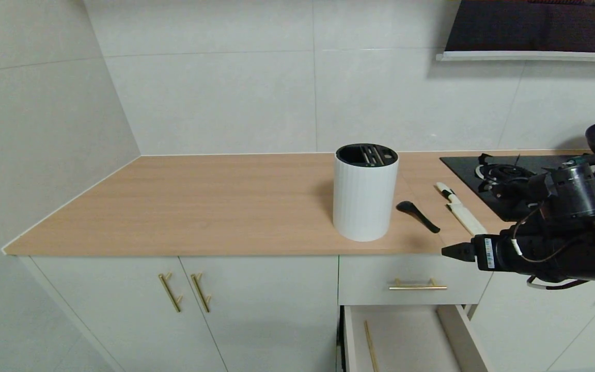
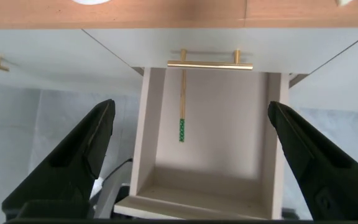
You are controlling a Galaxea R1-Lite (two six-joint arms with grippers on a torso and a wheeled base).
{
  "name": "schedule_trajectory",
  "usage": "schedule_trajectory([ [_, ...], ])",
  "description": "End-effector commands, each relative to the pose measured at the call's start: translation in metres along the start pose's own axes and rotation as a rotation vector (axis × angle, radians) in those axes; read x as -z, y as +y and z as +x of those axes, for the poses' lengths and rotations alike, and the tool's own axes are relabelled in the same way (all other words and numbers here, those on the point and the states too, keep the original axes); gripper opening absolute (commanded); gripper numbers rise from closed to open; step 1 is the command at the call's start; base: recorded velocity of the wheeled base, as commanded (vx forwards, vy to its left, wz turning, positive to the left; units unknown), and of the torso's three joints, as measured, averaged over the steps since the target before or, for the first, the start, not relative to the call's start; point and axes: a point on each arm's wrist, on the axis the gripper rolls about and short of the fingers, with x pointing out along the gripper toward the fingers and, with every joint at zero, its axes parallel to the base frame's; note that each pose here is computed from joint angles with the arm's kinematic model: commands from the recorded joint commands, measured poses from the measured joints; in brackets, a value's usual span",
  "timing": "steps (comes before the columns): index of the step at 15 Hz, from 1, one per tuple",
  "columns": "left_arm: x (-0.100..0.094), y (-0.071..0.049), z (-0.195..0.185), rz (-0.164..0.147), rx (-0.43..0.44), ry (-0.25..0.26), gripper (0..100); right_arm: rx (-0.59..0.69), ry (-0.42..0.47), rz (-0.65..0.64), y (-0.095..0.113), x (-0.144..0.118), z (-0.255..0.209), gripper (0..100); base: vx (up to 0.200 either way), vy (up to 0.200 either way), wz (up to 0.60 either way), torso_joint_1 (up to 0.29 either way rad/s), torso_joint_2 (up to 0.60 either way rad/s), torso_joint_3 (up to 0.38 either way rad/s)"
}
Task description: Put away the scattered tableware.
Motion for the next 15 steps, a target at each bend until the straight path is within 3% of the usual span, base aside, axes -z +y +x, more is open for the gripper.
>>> schedule_trajectory([
  [1,0.000,0.000,0.000,0.000,-0.001,0.000,100,0.006,-0.029,-0.025,-0.003,-0.005,0.019,100,0.000,0.000,0.00,0.000,0.00,0.000],
  [3,0.000,0.000,0.000,0.000,-0.001,0.000,100,0.024,-0.158,-0.088,-0.020,-0.019,0.049,100,0.000,0.000,0.00,0.000,0.00,0.000],
  [6,0.000,0.000,0.000,0.000,-0.001,0.000,100,-0.034,-0.270,-0.232,-0.043,-0.039,0.097,100,0.000,0.000,0.00,0.000,0.00,0.000],
  [10,0.000,0.000,0.000,0.000,-0.001,0.000,100,-0.082,-0.283,-0.265,-0.054,-0.055,0.141,100,0.000,0.000,0.00,0.000,0.00,0.000],
  [15,0.000,0.000,0.000,0.000,-0.001,0.000,100,-0.111,-0.238,-0.267,-0.058,-0.044,0.168,100,0.000,0.000,0.00,0.000,0.00,0.000],
])
